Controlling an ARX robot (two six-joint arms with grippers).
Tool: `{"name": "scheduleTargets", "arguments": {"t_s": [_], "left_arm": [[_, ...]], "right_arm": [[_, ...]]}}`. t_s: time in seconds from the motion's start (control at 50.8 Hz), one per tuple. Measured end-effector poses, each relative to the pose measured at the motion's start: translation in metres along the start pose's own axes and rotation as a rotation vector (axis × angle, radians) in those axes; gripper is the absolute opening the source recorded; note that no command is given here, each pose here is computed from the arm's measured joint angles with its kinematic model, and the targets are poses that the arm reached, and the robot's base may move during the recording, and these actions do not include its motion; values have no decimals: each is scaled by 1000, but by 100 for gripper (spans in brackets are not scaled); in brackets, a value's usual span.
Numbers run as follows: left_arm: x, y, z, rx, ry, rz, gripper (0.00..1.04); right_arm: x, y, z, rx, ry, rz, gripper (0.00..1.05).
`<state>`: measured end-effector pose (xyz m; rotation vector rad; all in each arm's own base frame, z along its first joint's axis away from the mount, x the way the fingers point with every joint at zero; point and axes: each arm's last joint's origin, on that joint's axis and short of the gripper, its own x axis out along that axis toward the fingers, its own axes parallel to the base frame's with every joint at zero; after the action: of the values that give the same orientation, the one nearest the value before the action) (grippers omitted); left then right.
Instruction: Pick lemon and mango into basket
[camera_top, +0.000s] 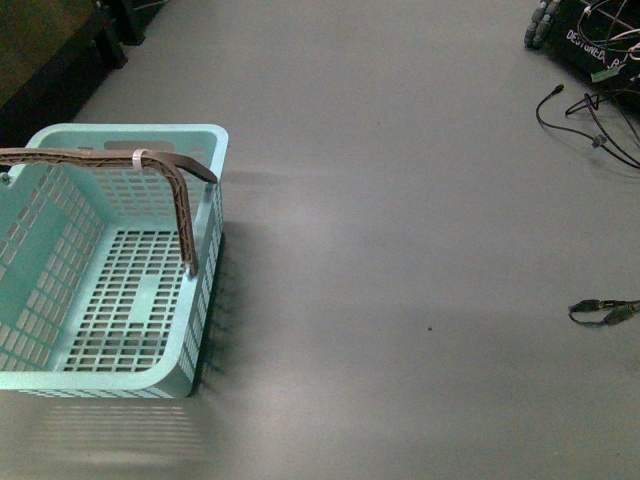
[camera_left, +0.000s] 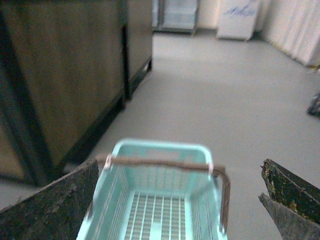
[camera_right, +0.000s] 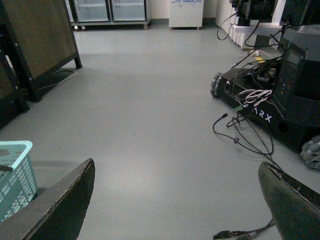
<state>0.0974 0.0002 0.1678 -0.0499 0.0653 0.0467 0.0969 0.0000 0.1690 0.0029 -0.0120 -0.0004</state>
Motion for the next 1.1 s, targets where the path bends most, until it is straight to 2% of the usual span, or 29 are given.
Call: {"name": "scheduleTargets", "arguments": {"t_s": [0.059,0.098,0.236,0.393,0.669,0.924,1.101], "left_arm": [[2,-1,2,-101,304,121,98],[5,-1,2,-196,403,157,98],[32,10,16,-561,414,174,98],[90,18,-5,-874,446,265,98],[186,0,-36,-1122,486,321,98],[262,-9,-66,-1145,489,377,98],[291,-11,-79,-1142,481,375,98]], "right_arm": [[0,0,0,0,0,1,96],[0,0,0,0,0,1,96],[0,0,0,0,0,0,96],[0,0,0,0,0,0,96],[0,0,0,0,0,0,96],[0,0,0,0,0,0,96],[0,0,0,0,0,0,96]]}}
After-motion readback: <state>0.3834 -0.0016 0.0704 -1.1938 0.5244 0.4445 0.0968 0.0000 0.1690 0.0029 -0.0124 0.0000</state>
